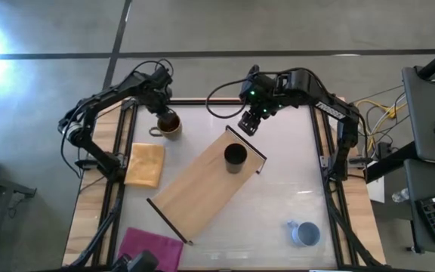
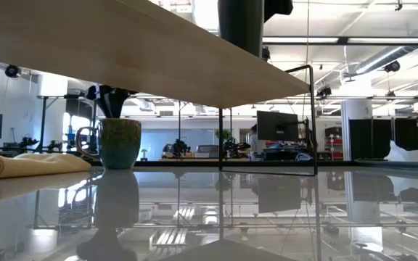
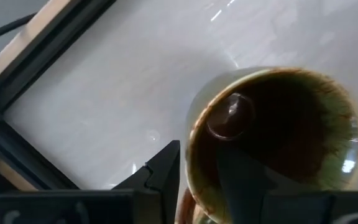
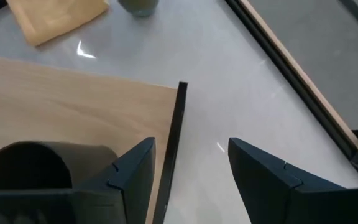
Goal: Stack small to large cups/mugs on shelf
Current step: Put the green mug on the shelf
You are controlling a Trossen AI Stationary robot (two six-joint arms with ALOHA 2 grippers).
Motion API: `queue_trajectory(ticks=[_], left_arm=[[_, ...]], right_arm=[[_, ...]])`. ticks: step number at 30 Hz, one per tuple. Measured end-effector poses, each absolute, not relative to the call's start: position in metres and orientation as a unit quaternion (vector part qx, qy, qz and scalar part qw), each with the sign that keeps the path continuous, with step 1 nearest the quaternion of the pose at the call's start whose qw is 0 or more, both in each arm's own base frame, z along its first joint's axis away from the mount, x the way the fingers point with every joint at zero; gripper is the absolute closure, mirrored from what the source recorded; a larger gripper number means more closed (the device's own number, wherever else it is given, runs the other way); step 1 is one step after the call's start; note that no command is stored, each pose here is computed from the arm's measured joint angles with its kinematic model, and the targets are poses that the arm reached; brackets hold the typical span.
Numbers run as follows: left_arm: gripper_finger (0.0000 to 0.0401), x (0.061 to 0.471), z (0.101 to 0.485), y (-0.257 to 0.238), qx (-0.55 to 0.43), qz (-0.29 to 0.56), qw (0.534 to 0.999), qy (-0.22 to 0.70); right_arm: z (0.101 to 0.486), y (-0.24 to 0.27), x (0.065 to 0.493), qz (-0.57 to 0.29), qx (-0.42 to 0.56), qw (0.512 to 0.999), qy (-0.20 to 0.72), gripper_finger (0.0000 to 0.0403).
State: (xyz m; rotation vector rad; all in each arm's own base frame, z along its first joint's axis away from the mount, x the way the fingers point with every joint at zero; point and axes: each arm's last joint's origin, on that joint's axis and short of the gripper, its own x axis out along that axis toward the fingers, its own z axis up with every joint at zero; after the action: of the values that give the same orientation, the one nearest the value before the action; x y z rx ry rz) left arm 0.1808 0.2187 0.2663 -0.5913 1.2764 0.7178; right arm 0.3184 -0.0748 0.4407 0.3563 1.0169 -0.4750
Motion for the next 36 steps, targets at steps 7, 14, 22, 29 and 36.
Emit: queue_trajectory(ticks=[7,14,22,29,36], left_arm=[[0.0311,0.179,0.250,0.219,-0.260,0.317,0.696,0.590],[0.0314,0.178,0.239,0.217,-0.256,0.308,0.694,0.598],[0.0386,0.178,0.238,0.215,-0.263,0.298,0.695,0.599],[0.0386,0.175,0.261,0.211,-0.246,0.297,0.705,0.595],[0.0386,0.176,0.330,0.175,-0.202,0.273,0.743,0.576]], right_arm=[[0.441,-0.075,0.319,-0.228,0.170,0.833,0.474,0.0206],[0.441,-0.077,0.319,-0.236,0.167,0.832,0.473,0.0206],[0.441,-0.082,0.319,-0.242,0.170,0.834,0.466,0.0208],[0.440,-0.085,0.319,-0.246,0.173,0.830,0.469,0.0219],[0.431,-0.096,0.318,-0.251,0.187,0.816,0.486,0.0245]])
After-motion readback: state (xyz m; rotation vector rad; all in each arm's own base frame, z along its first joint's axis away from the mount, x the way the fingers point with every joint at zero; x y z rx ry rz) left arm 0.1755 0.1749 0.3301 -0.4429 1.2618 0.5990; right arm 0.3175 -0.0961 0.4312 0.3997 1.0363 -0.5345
